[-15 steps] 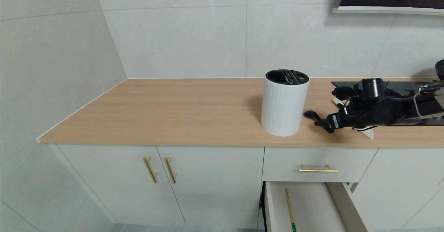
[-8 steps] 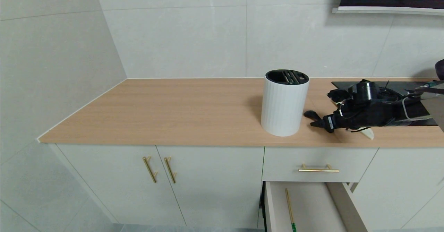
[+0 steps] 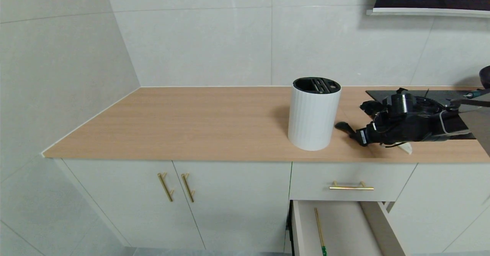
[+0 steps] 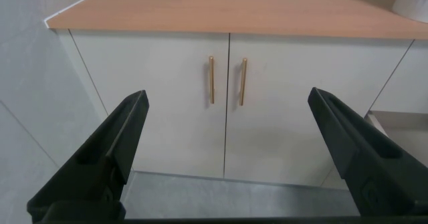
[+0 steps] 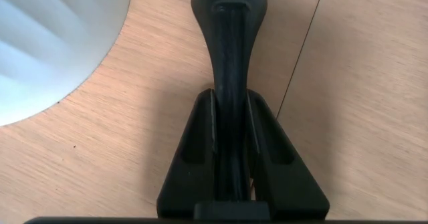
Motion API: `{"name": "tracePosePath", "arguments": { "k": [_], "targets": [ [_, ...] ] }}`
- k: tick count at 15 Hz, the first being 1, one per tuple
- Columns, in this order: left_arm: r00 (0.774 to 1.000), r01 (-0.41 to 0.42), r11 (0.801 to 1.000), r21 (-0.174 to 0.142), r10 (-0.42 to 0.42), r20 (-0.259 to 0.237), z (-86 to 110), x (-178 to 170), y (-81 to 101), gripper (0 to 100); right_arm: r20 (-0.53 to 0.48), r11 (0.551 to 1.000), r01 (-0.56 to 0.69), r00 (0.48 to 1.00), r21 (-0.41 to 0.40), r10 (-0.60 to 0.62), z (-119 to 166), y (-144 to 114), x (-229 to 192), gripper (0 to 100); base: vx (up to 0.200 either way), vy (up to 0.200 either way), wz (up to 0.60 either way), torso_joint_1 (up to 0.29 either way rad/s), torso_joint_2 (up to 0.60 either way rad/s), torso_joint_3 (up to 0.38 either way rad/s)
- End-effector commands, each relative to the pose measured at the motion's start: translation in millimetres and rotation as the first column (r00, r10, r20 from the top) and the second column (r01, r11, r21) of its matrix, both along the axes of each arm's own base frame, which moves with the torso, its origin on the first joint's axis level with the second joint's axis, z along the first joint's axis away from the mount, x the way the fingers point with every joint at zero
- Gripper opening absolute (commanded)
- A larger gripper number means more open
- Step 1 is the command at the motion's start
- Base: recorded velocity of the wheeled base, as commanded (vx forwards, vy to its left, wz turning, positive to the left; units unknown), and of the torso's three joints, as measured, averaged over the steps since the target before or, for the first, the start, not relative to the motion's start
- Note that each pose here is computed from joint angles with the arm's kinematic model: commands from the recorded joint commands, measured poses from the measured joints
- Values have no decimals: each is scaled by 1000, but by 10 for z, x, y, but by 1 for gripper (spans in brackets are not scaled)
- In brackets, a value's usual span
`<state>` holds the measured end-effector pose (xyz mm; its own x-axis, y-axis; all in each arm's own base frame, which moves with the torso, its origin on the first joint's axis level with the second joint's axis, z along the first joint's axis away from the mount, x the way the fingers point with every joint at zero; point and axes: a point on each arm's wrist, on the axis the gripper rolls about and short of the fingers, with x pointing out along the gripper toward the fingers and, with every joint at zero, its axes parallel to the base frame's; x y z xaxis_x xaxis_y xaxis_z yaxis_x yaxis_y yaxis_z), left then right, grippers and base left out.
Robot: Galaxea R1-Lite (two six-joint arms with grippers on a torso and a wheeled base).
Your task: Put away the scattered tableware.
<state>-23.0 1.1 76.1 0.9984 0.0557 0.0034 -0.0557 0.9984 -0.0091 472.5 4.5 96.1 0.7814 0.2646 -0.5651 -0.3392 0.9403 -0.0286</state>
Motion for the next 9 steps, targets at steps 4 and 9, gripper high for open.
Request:
{"name": "tracePosePath", "arguments": {
  "k": [4, 9],
  "targets": [
    [1000, -1, 1000, 0, 1, 0, -1, 0, 0, 100, 50, 999, 28, 998, 30, -30, 536, -13, -364, 0, 0, 0, 0, 0, 0, 0],
    [1000, -1, 1000, 0, 1, 0, -1, 0, 0, 100, -40, 977, 161, 987, 139, -157, 1130, 187, -1225, 0, 0, 0, 0, 0, 0, 0]
  ]
}}
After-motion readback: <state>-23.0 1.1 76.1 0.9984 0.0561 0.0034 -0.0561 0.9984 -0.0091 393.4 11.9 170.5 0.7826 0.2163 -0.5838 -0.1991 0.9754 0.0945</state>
